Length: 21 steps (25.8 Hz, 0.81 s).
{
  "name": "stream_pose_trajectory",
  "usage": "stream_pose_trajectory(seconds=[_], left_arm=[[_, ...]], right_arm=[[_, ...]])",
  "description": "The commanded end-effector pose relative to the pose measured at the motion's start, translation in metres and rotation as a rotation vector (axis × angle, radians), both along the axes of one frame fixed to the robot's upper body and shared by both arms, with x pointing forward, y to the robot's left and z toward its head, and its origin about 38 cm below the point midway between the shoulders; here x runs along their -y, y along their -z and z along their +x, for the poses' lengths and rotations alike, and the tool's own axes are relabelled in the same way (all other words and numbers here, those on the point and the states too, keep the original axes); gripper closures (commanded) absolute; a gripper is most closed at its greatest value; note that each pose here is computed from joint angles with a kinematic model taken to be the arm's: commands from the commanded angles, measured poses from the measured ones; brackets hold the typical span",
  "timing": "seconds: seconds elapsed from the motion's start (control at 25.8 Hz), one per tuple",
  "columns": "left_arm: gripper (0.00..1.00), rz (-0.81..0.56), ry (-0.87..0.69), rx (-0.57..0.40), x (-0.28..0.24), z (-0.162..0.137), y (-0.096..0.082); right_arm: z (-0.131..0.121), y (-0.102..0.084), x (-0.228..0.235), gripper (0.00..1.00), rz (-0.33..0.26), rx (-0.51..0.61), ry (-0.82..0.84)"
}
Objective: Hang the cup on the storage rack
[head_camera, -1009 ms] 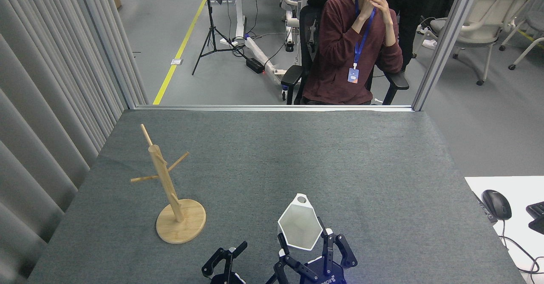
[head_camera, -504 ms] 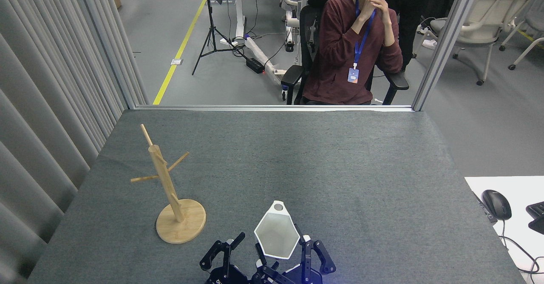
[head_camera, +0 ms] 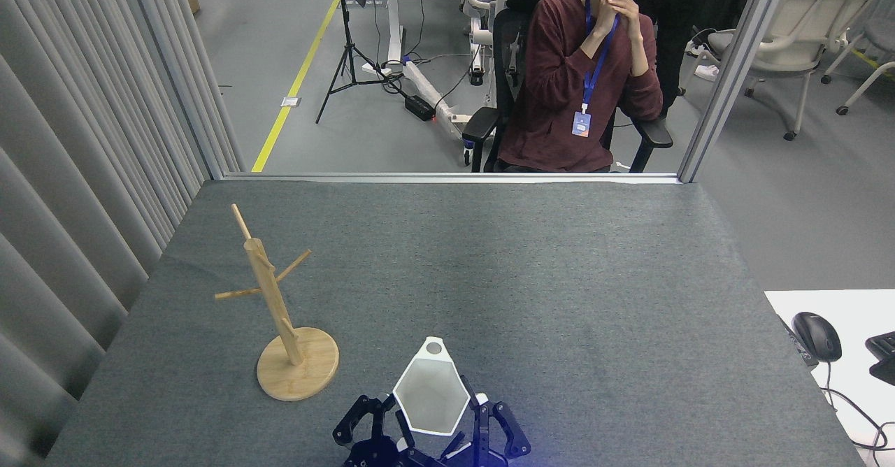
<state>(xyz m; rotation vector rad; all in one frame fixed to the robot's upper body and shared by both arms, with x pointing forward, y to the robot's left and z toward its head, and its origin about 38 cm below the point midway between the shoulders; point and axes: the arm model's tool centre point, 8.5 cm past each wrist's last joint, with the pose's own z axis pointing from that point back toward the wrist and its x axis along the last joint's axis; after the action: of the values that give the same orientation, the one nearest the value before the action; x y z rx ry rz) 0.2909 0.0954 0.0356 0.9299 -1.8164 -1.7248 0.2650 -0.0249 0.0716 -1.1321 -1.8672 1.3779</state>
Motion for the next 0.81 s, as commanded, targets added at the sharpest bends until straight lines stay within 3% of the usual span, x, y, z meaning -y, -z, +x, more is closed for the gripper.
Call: stream_pose_trajectory(seconds=[0.0,0.78], left_arm=[[0.02,-0.002,0.006,0.0,0.002,-0.001,-0.001],[0.02,0.005,0.004,0.011,0.001,0.003,-0.002]], right_arm=[[-0.002,0.0,-0.004,0.51,0.0,0.0,-0.008],[-0.012,0.005,-0.011,0.5,-0.02,-0.002,-0.036]])
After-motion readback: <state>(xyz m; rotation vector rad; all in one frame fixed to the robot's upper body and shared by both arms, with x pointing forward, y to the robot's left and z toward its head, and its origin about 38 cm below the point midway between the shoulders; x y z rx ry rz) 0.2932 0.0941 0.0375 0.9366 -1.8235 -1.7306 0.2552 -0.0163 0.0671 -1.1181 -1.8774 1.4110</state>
